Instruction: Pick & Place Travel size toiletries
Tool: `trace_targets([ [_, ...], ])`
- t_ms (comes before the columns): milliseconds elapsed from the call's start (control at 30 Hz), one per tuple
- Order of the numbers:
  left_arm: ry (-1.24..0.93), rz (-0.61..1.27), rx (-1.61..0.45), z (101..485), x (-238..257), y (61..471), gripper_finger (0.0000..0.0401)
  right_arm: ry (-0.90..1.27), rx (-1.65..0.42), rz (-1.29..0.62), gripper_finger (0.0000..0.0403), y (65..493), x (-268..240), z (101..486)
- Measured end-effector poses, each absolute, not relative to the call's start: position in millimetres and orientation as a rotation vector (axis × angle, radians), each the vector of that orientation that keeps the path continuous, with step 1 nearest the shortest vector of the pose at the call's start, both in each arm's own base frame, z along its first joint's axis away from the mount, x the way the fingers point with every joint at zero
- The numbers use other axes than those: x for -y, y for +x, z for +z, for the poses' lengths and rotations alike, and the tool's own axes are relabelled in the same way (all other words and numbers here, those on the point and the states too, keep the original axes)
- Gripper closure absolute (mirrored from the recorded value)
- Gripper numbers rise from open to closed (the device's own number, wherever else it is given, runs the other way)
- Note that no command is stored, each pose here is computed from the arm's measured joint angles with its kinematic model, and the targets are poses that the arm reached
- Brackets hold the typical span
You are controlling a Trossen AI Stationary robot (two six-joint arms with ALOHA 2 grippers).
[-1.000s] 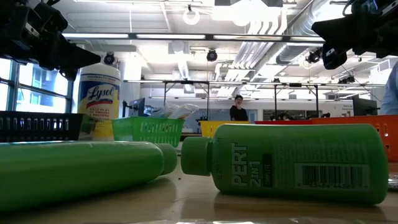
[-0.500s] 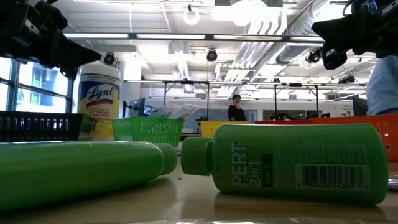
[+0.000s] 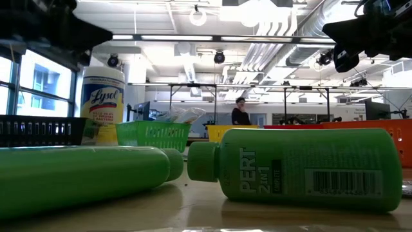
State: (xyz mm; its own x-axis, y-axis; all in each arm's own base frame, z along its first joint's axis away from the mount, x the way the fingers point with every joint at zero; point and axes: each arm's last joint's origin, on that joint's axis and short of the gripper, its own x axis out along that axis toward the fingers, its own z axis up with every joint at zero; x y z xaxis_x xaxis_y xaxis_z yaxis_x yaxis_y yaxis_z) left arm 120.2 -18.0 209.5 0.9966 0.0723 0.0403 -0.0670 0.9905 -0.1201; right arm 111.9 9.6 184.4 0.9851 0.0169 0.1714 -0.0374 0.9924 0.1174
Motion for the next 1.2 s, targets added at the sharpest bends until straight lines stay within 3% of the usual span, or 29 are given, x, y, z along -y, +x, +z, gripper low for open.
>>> trace_targets([
  [433,0.000,0.125,-0.328,280.1,44.4,245.5,0.0383,0.092,0.171,0.027,0.0398,111.9,-9.7,184.4],
  [667,0.116,-0.034,-0.572,259.8,64.7,317.0,0.0286,0.091,0.171,0.041,0.0398,111.9,-10.1,184.5],
  [867,0.174,-0.068,-0.735,240.3,76.2,354.1,0.0201,0.096,0.165,0.045,0.0398,112.0,-10.2,183.9],
  [1033,0.182,-0.099,-0.778,227.5,79.8,369.9,0.0167,0.096,0.163,0.043,0.0398,112.0,-10.2,183.7],
  [1200,0.218,-0.131,-0.846,213.4,80.8,371.9,0.0158,0.096,0.157,0.042,0.0398,112.1,-10.2,183.2],
])
